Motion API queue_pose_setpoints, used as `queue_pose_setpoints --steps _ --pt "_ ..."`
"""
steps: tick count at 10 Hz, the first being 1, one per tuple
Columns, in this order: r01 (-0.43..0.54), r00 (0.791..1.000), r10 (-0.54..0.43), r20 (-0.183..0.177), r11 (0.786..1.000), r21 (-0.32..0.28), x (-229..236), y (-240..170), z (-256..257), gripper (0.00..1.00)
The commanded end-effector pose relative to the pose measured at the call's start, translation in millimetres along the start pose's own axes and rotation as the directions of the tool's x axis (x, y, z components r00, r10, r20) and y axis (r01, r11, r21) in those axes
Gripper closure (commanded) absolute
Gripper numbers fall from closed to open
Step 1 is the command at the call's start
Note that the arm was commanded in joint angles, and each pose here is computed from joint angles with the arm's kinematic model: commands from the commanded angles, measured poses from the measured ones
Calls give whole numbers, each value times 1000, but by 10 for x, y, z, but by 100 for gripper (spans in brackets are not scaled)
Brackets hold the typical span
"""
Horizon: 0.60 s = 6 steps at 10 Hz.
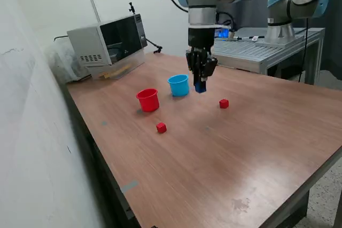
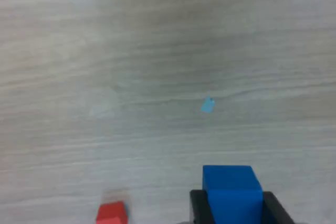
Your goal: Place red objects in the red bin, and blue objects in the blue bin.
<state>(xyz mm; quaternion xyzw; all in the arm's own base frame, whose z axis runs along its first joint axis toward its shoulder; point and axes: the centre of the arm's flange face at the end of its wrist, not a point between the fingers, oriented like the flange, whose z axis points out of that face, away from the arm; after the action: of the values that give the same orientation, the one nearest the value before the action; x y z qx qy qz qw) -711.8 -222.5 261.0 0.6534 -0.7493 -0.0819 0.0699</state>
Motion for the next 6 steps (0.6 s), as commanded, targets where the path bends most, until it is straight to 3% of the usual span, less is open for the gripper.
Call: queue_pose_setpoints --steps 1,4,6 --pt "21 1000 -21 0 1000 1 -132 -304 -375 100" --pt "-160 986 157 57 985 58 -1433 -204 -263 100" --pt "-223 973 216 85 971 87 -2189 -157 -142 100"
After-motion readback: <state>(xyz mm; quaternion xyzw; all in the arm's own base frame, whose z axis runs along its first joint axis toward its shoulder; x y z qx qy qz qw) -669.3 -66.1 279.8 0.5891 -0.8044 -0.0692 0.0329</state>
